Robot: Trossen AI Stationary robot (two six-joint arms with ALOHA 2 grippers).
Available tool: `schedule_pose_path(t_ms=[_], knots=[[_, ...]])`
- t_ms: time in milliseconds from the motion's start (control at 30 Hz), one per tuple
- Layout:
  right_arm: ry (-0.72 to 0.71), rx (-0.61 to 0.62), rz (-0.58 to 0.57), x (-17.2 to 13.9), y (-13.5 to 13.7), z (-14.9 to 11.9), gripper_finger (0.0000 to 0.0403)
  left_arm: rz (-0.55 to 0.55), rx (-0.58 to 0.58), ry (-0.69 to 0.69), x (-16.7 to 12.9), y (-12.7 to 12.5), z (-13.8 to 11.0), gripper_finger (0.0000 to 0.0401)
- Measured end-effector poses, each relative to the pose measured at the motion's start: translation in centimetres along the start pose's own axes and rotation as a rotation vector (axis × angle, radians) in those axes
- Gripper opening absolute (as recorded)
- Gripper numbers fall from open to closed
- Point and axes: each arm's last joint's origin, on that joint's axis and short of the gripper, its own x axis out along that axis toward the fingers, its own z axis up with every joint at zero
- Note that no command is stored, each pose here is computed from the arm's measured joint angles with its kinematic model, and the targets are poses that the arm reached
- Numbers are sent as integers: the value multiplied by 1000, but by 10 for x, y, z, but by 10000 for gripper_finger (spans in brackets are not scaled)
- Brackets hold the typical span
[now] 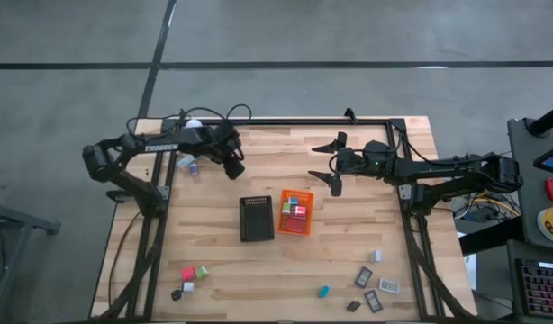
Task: Pick & Place Office items
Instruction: Put the light pink charger adapter into the orange bin
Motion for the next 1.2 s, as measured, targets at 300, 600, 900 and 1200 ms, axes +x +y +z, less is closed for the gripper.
schedule_pose_path(t_ms=[300, 600, 900, 1200], knots=[[0, 0, -1, 0, 0, 0, 349, 10, 84, -85, -17, -35, 19, 135], [0, 0, -1, 0, 0, 0, 342, 34, 184, -195, -39, -82, 29, 135], [0, 0, 0, 0, 0, 0, 348, -18, 276, -302, -58, -128, 28, 135], [0, 0, 0, 0, 0, 0, 343, -91, 324, -445, -68, -160, 24, 135]])
